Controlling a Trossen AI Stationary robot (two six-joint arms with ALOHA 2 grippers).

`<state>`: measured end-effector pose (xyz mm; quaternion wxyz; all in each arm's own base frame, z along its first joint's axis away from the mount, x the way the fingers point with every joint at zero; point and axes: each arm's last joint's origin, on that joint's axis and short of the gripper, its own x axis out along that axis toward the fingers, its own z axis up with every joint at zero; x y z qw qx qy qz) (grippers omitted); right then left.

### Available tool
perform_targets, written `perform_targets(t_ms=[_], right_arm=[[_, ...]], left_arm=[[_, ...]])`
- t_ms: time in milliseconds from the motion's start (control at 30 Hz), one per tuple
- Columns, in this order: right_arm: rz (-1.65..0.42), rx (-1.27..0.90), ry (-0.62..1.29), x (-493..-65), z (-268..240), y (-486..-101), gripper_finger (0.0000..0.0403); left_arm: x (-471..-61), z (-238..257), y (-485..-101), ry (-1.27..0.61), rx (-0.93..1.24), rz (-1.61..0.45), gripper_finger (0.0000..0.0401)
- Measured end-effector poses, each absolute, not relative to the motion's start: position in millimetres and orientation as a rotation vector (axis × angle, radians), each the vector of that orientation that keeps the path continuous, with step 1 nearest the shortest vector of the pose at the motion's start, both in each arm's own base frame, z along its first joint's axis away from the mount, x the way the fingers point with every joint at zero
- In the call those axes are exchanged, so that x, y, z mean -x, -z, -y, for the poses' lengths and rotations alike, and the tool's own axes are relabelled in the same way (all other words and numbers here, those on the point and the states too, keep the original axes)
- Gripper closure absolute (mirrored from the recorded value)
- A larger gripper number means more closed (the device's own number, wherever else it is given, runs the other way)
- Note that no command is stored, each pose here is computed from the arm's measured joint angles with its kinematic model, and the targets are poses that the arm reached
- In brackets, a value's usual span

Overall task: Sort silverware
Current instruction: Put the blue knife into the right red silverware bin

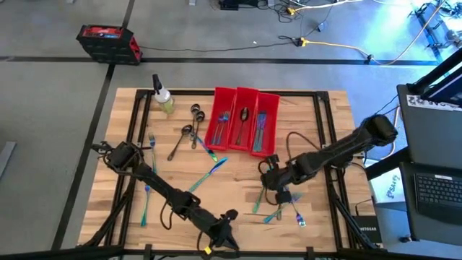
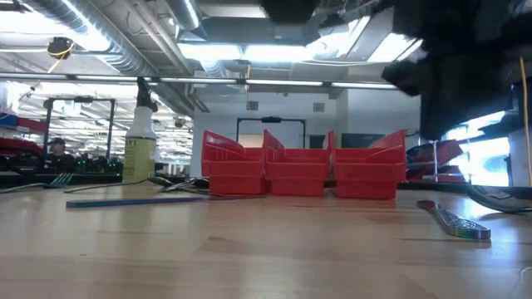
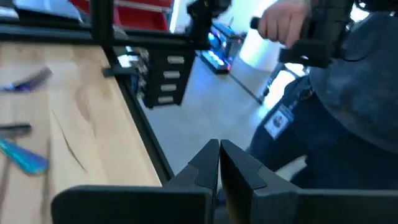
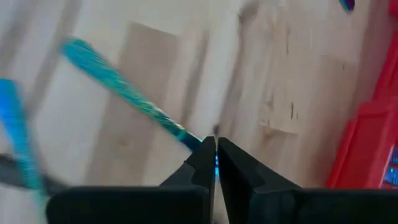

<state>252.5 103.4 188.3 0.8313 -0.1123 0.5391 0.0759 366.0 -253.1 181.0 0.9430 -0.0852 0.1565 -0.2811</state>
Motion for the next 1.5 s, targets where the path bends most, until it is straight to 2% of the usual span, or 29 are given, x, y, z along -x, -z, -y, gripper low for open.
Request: perform_targets(t_ms=[267,533,667,800,1133,1367,1500], right_arm=[[-1.280,0.292,-0.128,-266.5,-90.5,-153.6,0.0402],[-1.316,0.309,-0.223,-265.8,-87.2,-151.4,0.0403],[-1.310,0.345,-0.283,-262.6,-86.8,-145.7,0.0403],[-1.328,0.352,-0.285,-257.3,-84.6,-139.9,0.0403],[-1.296,0.350,-0.282,-257.5,-85.0,-137.2,0.0403],[-1.224,0.328,-0.281,-257.0,-85.1,-151.7,0.0403],[-1.197,0.390,-0.304,-260.9,-84.7,-149.3,0.0403]], left_arm=[[-363.6,252.3,-177.6,0.666,0.073,-0.300,0.0401],[-372.7,238.8,-180.9,0.779,0.130,-0.295,0.0401],[-379.6,228.8,-187.5,0.848,0.119,-0.221,0.0401],[-388.9,213.0,-185.7,0.758,0.099,-0.226,0.0401],[-393.8,191.1,-163.2,0.461,-0.021,-0.426,0.0401],[-390.5,193.4,-159.0,0.401,-0.040,-0.468,0.0401],[-390.2,194.1,-159.2,0.388,-0.046,-0.463,0.0401]])
